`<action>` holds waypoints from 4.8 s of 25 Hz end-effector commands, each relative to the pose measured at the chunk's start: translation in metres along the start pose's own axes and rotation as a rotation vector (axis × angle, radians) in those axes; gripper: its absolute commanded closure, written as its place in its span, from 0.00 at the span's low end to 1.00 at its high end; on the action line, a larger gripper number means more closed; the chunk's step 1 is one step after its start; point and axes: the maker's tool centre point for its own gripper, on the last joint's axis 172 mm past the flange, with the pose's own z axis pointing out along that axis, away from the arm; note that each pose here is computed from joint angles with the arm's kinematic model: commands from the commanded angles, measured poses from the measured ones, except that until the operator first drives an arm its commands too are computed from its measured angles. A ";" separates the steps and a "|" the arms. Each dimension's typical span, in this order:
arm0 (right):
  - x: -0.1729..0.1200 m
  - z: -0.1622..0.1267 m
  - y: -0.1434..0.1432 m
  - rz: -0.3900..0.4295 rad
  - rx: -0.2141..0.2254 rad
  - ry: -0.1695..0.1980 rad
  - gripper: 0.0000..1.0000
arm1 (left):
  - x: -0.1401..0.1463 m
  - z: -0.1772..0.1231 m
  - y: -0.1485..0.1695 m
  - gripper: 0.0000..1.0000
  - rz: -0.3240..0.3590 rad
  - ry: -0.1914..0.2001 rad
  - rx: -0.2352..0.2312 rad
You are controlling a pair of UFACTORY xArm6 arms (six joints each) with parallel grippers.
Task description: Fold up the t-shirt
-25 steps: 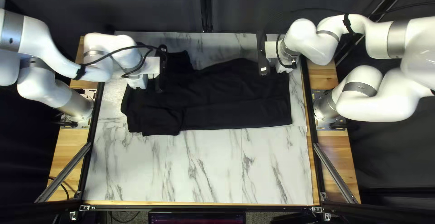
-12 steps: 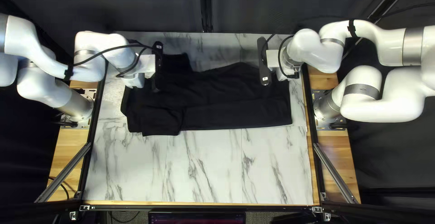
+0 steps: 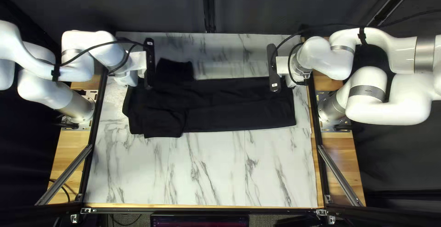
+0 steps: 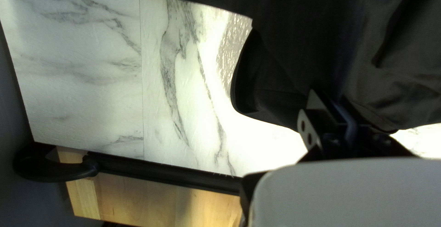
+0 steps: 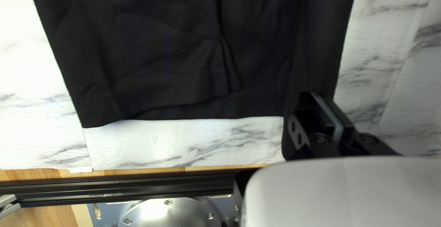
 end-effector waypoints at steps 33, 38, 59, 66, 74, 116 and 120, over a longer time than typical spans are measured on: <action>0.001 0.032 -0.050 -0.001 0.043 -0.015 1.00 | -0.009 0.012 0.042 1.00 -0.009 0.015 0.000; 0.006 0.033 -0.057 -0.006 0.046 -0.014 1.00 | -0.008 0.014 0.050 0.90 -0.008 0.016 -0.007; 0.040 -0.004 -0.028 -0.059 0.045 0.023 0.00 | 0.029 -0.024 0.048 0.00 0.051 0.019 -0.018; 0.061 0.009 -0.008 -0.084 0.106 0.045 0.00 | 0.043 -0.009 0.035 0.00 0.056 0.011 -0.045; 0.073 0.020 -0.010 -0.098 0.139 0.060 0.00 | 0.024 0.012 0.034 0.00 -0.003 -0.023 -0.063; 0.076 0.026 -0.019 -0.097 0.129 0.057 0.00 | 0.015 0.075 0.058 0.00 -0.164 -0.112 -0.271; 0.076 0.027 -0.020 -0.097 0.128 0.057 0.00 | 0.021 0.072 0.060 0.00 -0.148 -0.077 -0.285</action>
